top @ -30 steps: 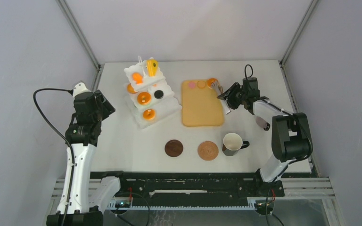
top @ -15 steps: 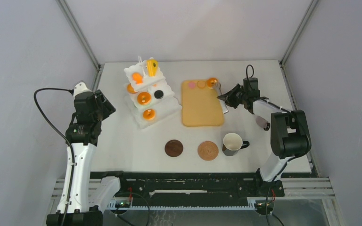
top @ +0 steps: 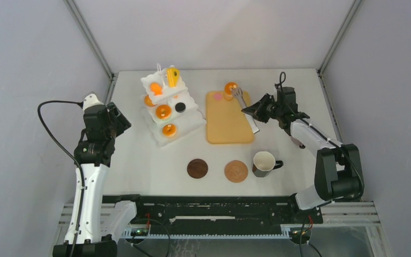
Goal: Serve the afternoon tea
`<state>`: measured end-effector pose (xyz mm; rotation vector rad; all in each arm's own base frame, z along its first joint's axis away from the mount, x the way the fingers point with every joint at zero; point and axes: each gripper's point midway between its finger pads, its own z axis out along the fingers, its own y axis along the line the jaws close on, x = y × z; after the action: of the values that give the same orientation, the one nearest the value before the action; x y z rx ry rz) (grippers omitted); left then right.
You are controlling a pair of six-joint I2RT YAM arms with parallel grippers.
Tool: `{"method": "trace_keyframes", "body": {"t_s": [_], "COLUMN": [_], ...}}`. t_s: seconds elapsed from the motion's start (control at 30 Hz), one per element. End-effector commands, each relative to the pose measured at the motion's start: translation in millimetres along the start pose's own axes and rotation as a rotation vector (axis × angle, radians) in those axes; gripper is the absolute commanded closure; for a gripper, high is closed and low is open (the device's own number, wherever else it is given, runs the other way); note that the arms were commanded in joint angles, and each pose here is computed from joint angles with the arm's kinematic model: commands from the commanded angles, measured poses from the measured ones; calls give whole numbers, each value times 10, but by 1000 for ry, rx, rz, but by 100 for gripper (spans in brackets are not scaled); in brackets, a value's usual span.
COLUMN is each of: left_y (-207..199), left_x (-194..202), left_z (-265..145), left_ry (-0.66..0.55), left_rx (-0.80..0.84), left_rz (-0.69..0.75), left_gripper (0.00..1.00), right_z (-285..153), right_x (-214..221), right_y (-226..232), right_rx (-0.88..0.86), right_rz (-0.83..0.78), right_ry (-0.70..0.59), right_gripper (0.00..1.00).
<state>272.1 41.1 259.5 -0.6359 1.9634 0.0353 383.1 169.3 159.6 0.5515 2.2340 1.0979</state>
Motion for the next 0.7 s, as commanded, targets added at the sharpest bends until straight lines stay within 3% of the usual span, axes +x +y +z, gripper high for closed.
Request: {"method": "trace_keyframes", "body": {"t_s": [0.0,0.43,0.67], "left_y": [-32,56,67], "left_x": [-163,-157,-146], "left_z": [-63,-129,-117], "left_ry": [-66,-79,-75], "left_rx": [24,-4,-12], "left_rz": [-15,-2,2], "left_gripper": [34,34,34], "right_z": [55,688,1062], "right_x": [200,764,1000], "right_y": [375,944,1001], "right_rx": [-101,-223,-229], "right_rz": [-99,-118,-93], "right_ry": [52,254,328], "right_gripper": [100,100,100]}}
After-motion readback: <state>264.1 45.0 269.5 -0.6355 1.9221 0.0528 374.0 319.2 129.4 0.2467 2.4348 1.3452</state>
